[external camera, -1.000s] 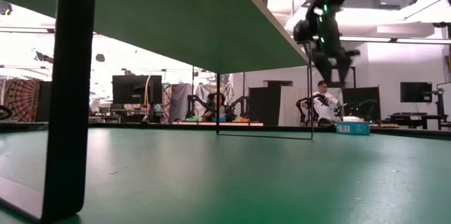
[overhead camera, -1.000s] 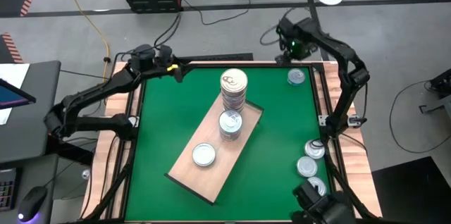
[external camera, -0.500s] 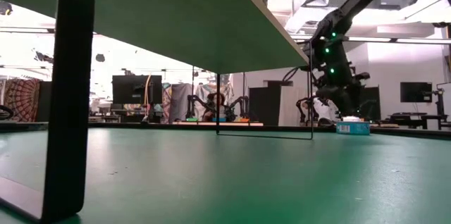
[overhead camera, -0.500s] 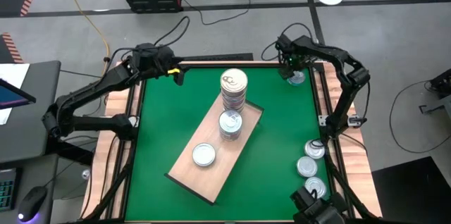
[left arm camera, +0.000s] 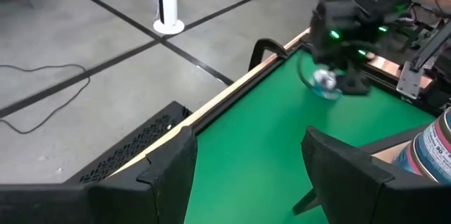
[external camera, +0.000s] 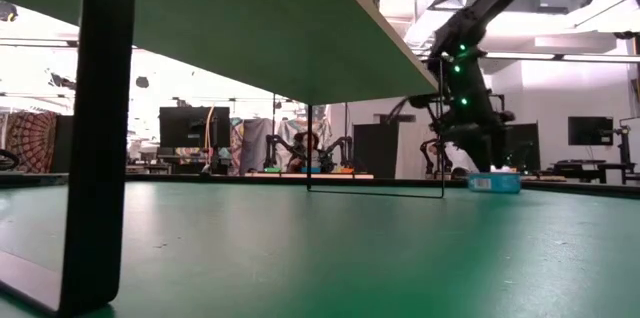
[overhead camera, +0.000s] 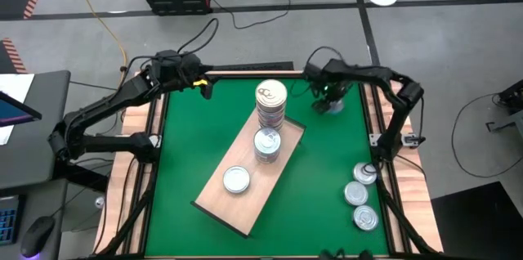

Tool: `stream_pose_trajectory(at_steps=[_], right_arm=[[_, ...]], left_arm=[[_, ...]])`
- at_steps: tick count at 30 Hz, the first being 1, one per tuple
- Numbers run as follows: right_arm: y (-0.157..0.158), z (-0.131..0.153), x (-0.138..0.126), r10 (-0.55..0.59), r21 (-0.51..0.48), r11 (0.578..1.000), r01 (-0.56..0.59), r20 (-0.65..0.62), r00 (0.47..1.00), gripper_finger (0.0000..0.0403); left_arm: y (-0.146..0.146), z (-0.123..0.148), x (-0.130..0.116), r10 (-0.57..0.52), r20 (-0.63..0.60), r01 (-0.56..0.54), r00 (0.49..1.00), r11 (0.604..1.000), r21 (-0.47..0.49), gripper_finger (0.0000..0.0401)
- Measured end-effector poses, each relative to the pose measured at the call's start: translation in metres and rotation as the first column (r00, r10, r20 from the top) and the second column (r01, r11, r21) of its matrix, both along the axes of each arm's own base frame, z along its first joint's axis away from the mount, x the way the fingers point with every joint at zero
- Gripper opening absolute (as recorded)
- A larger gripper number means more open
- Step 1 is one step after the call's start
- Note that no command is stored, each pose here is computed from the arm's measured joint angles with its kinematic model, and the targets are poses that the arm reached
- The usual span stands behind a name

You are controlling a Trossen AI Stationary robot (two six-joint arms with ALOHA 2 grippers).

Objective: Stack canned seafood by type on shelf
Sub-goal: Stack the yellow blue tuna can on top of the blue tuna can on the shelf

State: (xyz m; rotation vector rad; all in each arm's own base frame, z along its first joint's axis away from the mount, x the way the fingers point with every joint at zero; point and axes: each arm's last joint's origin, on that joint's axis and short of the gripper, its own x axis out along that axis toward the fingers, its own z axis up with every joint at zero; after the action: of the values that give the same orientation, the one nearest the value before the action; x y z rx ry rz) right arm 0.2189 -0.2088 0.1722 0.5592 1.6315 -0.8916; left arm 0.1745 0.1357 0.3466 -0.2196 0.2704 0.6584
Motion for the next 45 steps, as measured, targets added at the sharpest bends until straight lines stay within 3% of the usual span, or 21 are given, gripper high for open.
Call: stream_pose_trajectory(at_steps=[7,11,16,25,31,39,45], right_arm=[[0.068,0.013,0.026,0.045,0.208,0.977,-0.058,0.063,0.997,0.0285],[0.089,0.034,0.017,0.031,0.213,0.975,-0.059,0.133,0.991,0.0285],[0.085,0.055,0.0,-0.024,0.174,0.984,-0.039,0.346,0.938,0.0285],[0.092,0.013,-0.015,-0.065,0.201,0.98,-0.011,0.371,0.926,0.0269],[0.095,0.0,-0.017,-0.062,0.181,0.983,-0.009,0.38,0.923,0.0198],[0.091,-0.016,-0.031,-0.155,0.226,0.971,0.073,0.372,0.915,0.0024],[0.078,-0.023,-0.053,-0.273,0.243,0.948,0.205,0.292,0.917,0.0029]], left_arm=[[-0.003,0.002,-0.002,-0.029,0.012,0.03,0.999,1.0,-0.005,0.0244],[-0.005,0.003,-0.004,-0.047,0.017,0.047,0.999,0.999,-0.008,0.0244],[-0.006,0.003,-0.004,-0.057,0.015,0.058,0.998,0.998,-0.009,0.0244],[-0.007,0.003,-0.004,-0.094,0.008,0.094,0.996,0.996,0.001,0.0244],[-0.007,0.003,-0.004,-0.095,0.01,0.095,0.995,0.996,0.001,0.0244],[-0.007,0.003,-0.004,-0.089,0.02,0.089,0.996,0.996,-0.012,0.0244],[-0.007,0.003,-0.004,-0.088,0.022,0.089,0.996,0.996,-0.015,0.0244]])
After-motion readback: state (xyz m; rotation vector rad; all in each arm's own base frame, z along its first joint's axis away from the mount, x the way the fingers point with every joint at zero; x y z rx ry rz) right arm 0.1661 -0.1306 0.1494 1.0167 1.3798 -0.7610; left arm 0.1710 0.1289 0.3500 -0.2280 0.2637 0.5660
